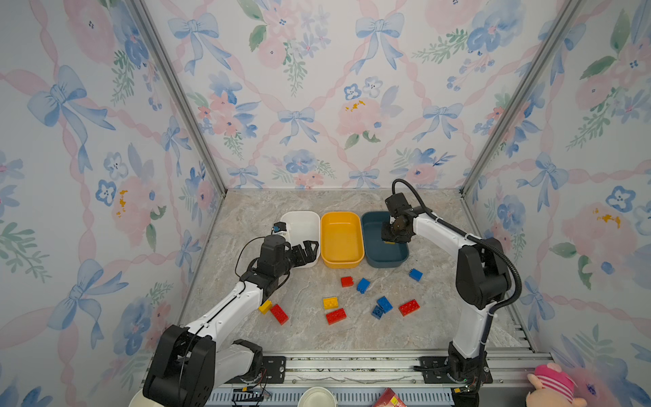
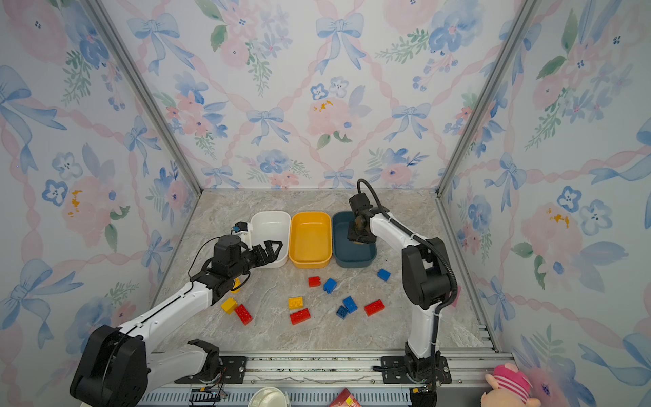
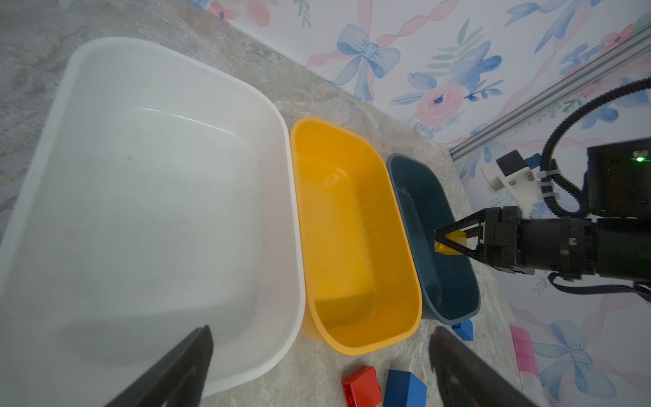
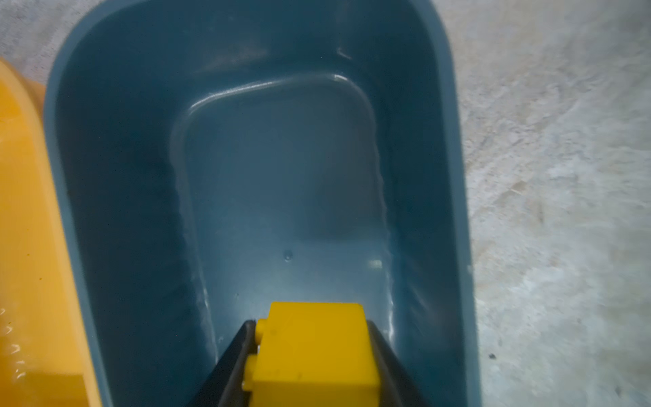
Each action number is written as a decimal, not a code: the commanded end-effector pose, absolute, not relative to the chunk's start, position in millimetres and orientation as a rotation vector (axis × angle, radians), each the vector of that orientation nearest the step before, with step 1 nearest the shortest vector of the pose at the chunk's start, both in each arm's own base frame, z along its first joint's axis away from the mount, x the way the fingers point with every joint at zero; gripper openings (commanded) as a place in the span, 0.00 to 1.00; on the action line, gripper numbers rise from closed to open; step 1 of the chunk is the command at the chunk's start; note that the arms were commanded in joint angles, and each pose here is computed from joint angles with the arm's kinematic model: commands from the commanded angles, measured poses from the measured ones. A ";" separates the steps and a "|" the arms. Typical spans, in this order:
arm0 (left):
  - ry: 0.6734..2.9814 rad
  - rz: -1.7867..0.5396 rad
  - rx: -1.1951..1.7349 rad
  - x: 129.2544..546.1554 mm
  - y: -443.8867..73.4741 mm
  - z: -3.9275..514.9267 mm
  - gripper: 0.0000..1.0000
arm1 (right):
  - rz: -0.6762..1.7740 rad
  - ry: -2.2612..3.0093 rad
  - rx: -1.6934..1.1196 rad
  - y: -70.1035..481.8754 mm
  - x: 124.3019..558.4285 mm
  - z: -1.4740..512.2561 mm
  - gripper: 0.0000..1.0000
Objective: Sort the legos into containers by color
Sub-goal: 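Grasp the small yellow brick with the right gripper and lift it over the teal bin, then drop the yellow brick into the teal bin while left gripper approaches 120 brick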
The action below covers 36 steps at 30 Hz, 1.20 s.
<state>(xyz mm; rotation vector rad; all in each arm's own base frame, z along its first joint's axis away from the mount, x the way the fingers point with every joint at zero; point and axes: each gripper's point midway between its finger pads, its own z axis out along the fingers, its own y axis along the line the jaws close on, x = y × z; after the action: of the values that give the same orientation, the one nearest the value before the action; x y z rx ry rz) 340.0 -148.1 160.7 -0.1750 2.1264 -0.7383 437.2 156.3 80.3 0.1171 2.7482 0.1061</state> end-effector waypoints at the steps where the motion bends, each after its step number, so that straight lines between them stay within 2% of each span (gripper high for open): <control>1: 2.142 -0.712 -0.200 334.1 -141.1 154.0 0.98 | 0.134 2.760 0.069 168.3 446.5 75.7 0.34; 4: 2.149 -0.704 -0.212 332.1 -139.0 150.7 0.98 | 0.133 2.780 0.062 170.3 448.3 65.7 0.43; 8: 2.164 -0.681 -0.231 330.1 -135.0 146.9 0.98 | 0.140 2.780 0.057 171.3 448.4 67.7 0.61; 11: 2.182 -0.654 -0.250 326.9 -130.2 142.9 0.98 | 0.146 2.776 0.056 171.4 447.3 70.8 0.66; 22: 2.276 -0.483 -0.349 311.4 -103.2 133.5 0.98 | 0.213 2.734 0.043 175.5 433.4 103.1 0.71; 36: 2.446 -0.149 -0.487 277.8 -57.3 125.9 0.93 | 0.262 2.729 0.007 171.2 387.1 126.8 0.92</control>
<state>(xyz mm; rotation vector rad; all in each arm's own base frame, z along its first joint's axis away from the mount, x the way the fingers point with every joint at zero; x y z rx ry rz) 290.0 -74.7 127.6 -0.4272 2.3929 -0.2707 402.6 170.8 120.6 0.0220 2.7141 0.2465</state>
